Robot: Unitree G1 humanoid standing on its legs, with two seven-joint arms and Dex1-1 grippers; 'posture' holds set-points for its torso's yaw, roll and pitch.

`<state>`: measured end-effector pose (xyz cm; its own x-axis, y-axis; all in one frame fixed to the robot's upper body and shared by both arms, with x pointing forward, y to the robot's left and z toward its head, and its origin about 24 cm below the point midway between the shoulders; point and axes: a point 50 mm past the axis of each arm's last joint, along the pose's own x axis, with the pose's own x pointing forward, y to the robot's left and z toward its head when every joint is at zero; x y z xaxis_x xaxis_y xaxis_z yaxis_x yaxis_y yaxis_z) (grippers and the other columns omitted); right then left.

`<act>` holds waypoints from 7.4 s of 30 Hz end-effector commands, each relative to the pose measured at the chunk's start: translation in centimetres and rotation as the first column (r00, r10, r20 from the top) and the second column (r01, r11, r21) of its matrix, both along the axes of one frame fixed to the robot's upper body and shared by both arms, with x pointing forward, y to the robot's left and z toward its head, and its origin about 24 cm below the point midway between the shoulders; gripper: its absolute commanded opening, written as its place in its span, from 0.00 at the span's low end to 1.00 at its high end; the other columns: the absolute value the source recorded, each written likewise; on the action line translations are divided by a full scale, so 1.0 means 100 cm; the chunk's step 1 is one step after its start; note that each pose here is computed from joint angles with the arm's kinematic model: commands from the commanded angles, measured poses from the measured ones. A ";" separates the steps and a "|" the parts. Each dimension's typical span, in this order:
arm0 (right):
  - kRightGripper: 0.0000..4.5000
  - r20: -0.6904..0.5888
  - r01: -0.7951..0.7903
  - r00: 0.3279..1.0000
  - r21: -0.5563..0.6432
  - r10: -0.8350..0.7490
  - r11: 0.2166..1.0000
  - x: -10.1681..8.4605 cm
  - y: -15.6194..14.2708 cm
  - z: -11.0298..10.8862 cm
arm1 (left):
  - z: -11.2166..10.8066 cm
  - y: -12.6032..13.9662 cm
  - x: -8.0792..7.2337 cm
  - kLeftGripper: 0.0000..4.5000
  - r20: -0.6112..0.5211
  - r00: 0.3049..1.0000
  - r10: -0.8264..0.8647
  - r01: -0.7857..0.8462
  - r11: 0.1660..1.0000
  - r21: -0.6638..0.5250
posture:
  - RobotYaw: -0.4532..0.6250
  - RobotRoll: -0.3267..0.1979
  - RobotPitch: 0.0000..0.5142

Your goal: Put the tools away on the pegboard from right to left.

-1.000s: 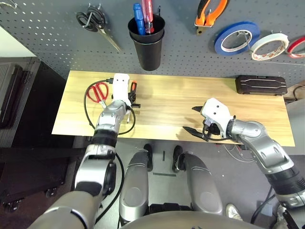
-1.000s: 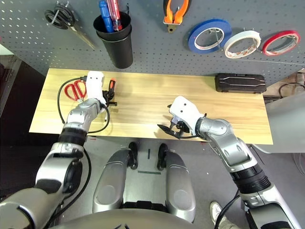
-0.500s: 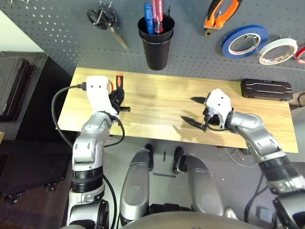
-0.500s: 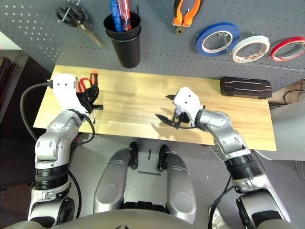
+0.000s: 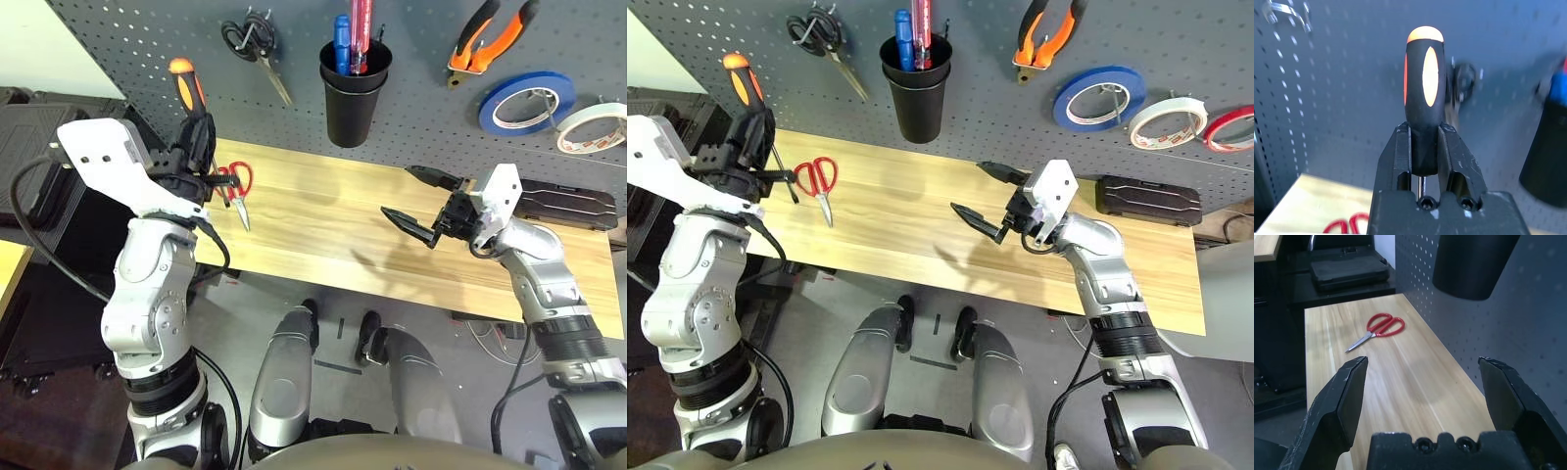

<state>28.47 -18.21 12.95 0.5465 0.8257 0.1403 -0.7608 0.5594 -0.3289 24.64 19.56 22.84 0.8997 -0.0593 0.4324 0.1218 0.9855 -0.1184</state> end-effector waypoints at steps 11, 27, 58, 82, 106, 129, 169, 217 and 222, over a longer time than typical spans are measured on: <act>1.00 0.042 0.023 0.999 0.063 -0.025 0.998 -0.006 -0.005 0.016 | 0.055 -0.013 -0.008 0.13 0.196 0.975 -0.101 0.114 0.992 -0.054 | 0.70 0.62 0.43; 1.00 0.063 0.073 0.995 0.116 -0.081 0.991 -0.010 -0.009 0.028 | 0.093 -0.046 0.025 0.13 0.353 0.926 -0.135 0.206 0.963 -0.172 | 0.64 0.62 0.43; 1.00 0.091 0.148 0.981 0.220 -0.171 0.964 -0.025 -0.011 0.051 | 0.093 -0.098 0.086 0.13 0.383 0.898 -0.219 0.330 0.910 -0.252 | 0.51 0.62 0.43; 1.00 0.087 0.195 0.972 0.231 -0.220 0.953 -0.033 -0.010 0.050 | 0.042 -0.111 0.108 0.13 0.277 0.926 -0.256 0.291 0.953 -0.090 | 0.46 0.62 0.45; 1.00 0.015 0.166 0.985 0.191 -0.172 0.967 -0.022 0.002 0.038 | 0.082 -0.065 0.057 1.00 0.359 0.911 -0.203 0.219 0.976 -0.003 | 0.53 0.62 0.49; 1.00 -0.287 0.012 0.957 -0.109 -0.044 0.994 -0.016 0.023 -0.006 | -0.050 0.031 0.005 1.00 -0.369 0.921 0.126 -0.038 0.971 0.237 | 0.66 0.62 0.61; 1.00 -0.360 0.058 0.917 -0.309 -0.173 0.949 -0.010 0.041 -0.023 | -0.163 0.068 0.120 1.00 -0.639 0.664 0.388 -0.271 0.921 0.278 | 0.53 0.62 0.77; 1.00 -0.340 0.105 0.916 -0.314 -0.215 0.944 -0.014 0.034 -0.011 | -0.197 0.066 0.108 0.01 -0.760 0.494 0.422 -0.316 0.902 0.295 | 0.50 0.62 0.76; 1.00 -0.333 0.101 0.919 -0.319 -0.211 0.942 -0.013 0.033 -0.012 | -0.199 0.062 0.106 0.01 -0.747 0.530 0.400 -0.328 0.910 0.255 | 0.51 0.62 0.76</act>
